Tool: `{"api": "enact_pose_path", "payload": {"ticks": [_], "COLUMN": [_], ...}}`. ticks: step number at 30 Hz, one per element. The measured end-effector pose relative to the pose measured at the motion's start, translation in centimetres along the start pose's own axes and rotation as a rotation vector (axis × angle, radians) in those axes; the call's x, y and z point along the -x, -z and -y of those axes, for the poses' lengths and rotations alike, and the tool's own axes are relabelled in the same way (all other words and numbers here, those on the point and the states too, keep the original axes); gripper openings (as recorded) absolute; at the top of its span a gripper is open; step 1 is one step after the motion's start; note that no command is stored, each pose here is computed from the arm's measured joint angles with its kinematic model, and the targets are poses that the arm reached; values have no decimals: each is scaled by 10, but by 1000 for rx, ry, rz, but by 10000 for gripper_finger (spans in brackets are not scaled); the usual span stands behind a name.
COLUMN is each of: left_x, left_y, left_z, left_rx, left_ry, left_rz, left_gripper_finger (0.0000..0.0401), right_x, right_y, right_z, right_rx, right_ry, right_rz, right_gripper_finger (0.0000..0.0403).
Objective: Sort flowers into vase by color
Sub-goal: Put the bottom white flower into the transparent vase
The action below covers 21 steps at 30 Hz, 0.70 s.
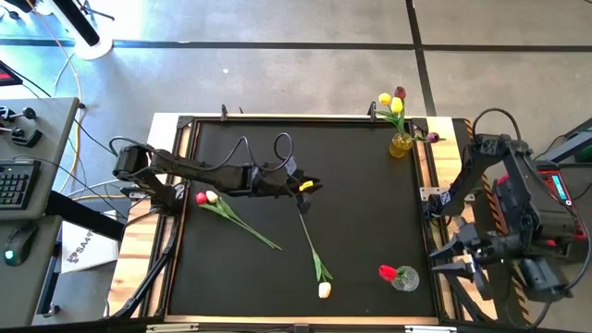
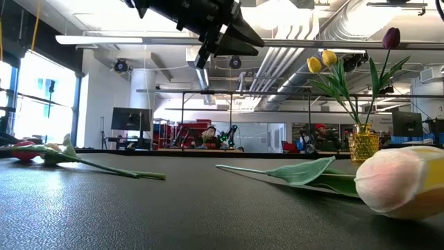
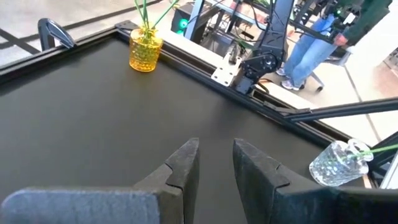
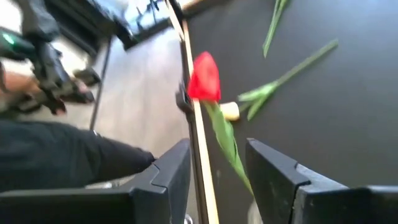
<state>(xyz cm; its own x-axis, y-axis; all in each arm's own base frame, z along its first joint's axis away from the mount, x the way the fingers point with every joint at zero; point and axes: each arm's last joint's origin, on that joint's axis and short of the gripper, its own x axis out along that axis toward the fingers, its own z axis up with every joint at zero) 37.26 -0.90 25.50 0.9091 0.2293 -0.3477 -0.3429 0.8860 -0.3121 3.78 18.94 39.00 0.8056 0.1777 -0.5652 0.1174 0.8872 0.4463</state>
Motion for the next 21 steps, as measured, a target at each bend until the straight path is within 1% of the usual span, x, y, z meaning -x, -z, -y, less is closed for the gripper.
{"api": "enact_pose_path", "payload": {"ticks": [3,6,8,10,16,21], "left_x": [0,0,-1,-2,-4,-5], "left_y": [0,0,-1,-2,-6,-8], "left_z": [0,0,-1,-3,-13,-19], "left_rx": [15,32,25,5,-50,-125], "left_ry": [1,8,40,95,265,395], "left_rz": [0,-3,-15,-42,-114,-153], "left_gripper_finger": [85,85,85,85,85,85], "right_x": [4,6,5,1,-18,-35], "right_y": [-8,-19,-26,-32,-51,-70], "right_z": [2,7,8,9,15,19], "right_rx": [-6,-5,-10,-15,-77,-190], "right_ry": [-18,-17,-5,24,154,242], "right_rz": [97,298,441,532,602,673], "right_gripper_finger": [141,141,141,141,141,141]}}
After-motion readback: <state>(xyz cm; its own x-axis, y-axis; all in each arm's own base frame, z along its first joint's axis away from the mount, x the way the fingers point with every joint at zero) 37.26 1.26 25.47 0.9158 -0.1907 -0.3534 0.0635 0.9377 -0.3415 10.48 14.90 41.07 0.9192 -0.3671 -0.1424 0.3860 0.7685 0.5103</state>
